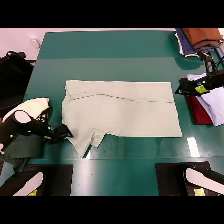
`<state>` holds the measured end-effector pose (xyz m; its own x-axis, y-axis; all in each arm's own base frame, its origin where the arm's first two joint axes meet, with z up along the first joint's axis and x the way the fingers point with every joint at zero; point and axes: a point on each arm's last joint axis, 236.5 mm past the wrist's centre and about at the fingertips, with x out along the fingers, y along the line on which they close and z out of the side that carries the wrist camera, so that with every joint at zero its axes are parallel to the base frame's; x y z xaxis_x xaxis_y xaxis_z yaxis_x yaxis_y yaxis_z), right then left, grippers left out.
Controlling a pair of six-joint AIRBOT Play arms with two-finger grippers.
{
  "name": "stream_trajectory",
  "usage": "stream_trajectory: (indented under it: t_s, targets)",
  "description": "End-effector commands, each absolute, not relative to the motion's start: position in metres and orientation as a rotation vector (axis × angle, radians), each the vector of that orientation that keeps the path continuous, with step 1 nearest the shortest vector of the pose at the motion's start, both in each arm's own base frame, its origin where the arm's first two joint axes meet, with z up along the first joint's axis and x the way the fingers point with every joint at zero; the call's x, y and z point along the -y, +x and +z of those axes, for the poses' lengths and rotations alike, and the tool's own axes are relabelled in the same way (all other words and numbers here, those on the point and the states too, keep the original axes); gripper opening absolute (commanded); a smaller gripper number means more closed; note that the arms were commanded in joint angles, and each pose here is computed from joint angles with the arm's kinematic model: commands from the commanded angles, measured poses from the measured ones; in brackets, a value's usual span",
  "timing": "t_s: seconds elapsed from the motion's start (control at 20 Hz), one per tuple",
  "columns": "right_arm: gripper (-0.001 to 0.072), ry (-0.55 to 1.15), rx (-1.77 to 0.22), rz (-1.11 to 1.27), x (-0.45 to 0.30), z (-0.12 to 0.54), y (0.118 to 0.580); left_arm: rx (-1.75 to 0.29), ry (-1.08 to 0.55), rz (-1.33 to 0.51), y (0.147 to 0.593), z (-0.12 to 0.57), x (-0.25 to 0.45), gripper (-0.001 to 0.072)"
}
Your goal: Fold the shirts.
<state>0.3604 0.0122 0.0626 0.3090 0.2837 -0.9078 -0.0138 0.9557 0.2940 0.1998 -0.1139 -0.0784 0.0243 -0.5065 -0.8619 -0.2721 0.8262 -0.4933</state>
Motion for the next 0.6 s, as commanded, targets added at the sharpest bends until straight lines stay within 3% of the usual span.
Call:
stream_trajectory:
  t_s: [0.0,0.05,0.1,0.2,0.35,0.5,0.55]
  targets:
    - [0.0428,0.273,-1.231,0.219,-0.019,0.067,0.361,-1.467,-0.679,-0.244,0.213,-0.082,0.142,0.0584]
    - [0.0428,0.279,-1.234,0.226,-0.021,0.067,0.360,-1.457,-0.673,-0.263,0.214,-0.081,0.150,0.0550]
    - [0.0428,0.280,-1.246,0.228,-0.021,0.066,0.357,-1.458,-0.666,-0.275,0.214,-0.079,0.153,0.0348]
    - [0.0428,0.267,-1.294,0.222,-0.012,0.062,0.346,-1.459,-0.650,-0.291,0.216,-0.073,0.154,0.0052]
    - [0.0428,0.273,-1.429,0.127,0.025,0.044,0.311,-1.457,-0.573,-0.334,0.222,-0.056,0.152,0.0023]
    - [0.0441,0.450,-1.570,0.025,0.053,-0.002,0.256,-1.425,-0.493,-0.347,0.235,-0.040,0.145,0.0023]
    - [0.0492,0.523,-1.612,-0.009,0.058,-0.019,0.236,-1.407,-0.473,-0.346,0.241,-0.035,0.142,0.0023]
